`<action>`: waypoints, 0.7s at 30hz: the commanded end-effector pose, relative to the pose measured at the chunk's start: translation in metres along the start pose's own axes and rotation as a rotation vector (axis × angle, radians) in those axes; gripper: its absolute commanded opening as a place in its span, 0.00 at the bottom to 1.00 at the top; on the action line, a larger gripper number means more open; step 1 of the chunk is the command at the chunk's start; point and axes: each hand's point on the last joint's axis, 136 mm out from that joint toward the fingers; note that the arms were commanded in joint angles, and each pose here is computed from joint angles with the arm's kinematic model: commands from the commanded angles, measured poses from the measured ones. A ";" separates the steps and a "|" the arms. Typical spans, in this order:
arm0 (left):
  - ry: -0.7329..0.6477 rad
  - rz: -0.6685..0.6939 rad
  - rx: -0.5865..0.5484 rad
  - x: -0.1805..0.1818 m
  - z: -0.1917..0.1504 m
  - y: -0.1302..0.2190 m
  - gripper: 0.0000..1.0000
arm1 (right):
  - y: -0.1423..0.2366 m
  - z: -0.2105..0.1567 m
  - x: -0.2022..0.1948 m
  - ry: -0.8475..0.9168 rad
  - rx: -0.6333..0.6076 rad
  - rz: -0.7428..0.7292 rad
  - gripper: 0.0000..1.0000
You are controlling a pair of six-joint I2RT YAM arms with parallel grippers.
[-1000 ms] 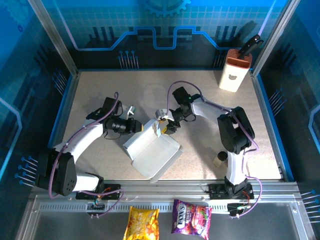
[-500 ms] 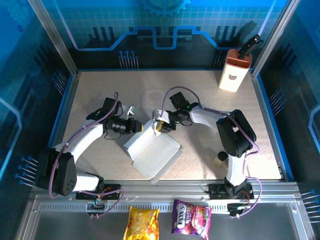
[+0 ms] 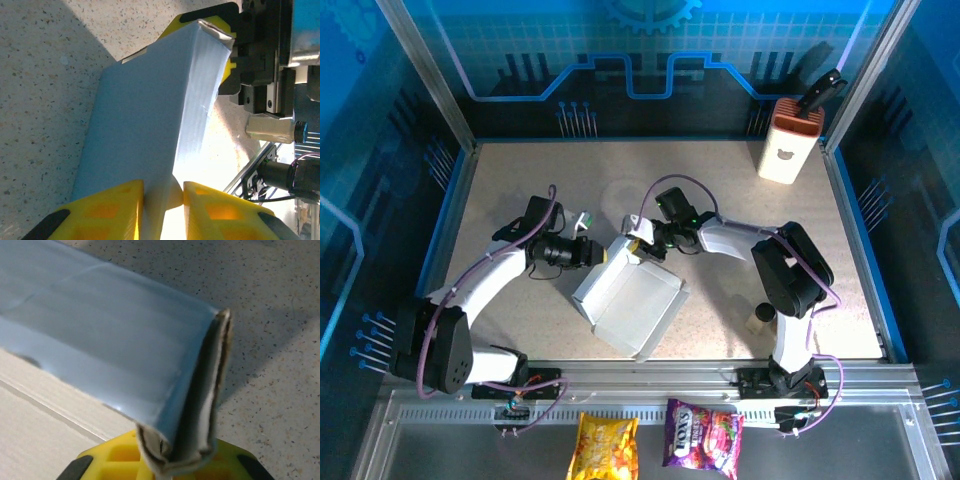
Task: Fold the paper box
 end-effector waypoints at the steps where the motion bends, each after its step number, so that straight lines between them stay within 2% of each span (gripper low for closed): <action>1: 0.007 0.016 0.001 0.005 -0.007 0.000 0.27 | -0.006 0.008 0.019 -0.011 -0.010 0.014 0.10; 10: 0.014 -0.032 -0.036 -0.010 -0.002 0.007 0.43 | 0.000 -0.002 0.003 -0.147 0.058 -0.118 0.00; 14: 0.037 -0.063 -0.027 -0.011 -0.002 0.004 0.45 | 0.004 -0.001 0.001 -0.255 0.068 -0.179 0.00; 21: 0.062 -0.128 -0.030 -0.019 -0.001 0.000 0.45 | 0.002 -0.012 -0.009 -0.586 0.073 -0.386 0.00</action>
Point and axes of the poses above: each hand's point on the last joint's axis, 136 mm out from that joint toward the fingers, its own y axis back along the fingers, its own x axis along the line the jaws close on, z = x × y, and after that the axes turned 3 degrees about -y, right-handed
